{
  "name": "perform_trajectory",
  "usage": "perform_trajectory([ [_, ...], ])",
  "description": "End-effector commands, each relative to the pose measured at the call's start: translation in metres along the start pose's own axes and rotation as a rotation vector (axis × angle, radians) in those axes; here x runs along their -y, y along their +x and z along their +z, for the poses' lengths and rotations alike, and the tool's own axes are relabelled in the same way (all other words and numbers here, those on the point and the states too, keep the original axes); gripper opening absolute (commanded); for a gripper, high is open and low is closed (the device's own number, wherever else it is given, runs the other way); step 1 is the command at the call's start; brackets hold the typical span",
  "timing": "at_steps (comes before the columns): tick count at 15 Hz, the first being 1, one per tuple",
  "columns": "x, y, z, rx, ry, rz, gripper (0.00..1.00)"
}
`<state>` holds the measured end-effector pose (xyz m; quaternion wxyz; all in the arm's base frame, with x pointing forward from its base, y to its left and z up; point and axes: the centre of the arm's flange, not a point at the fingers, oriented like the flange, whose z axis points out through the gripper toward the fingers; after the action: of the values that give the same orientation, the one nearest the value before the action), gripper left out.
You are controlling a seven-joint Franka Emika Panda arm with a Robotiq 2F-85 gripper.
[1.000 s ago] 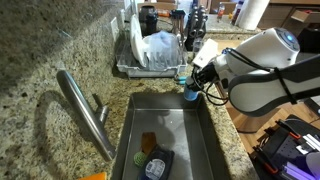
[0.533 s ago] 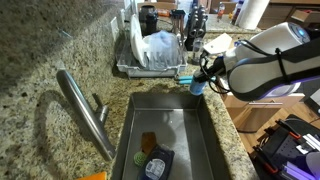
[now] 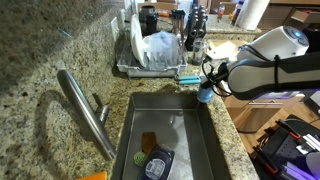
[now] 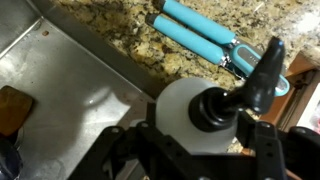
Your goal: Put the soap bottle in front of the sink and the cup in front of the drawer
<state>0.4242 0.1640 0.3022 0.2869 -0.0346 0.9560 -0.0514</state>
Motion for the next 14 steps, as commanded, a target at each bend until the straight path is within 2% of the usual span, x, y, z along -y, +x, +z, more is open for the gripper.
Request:
perform_trajectory([
  [1, -0.001, -0.003, -0.006, 0.004, 0.02, -0.001, 0.44],
  [7, 0.003, -0.014, -0.003, -0.019, 0.01, 0.024, 0.44],
  [14, 0.0, -0.023, -0.026, 0.049, 0.015, 0.023, 0.44],
])
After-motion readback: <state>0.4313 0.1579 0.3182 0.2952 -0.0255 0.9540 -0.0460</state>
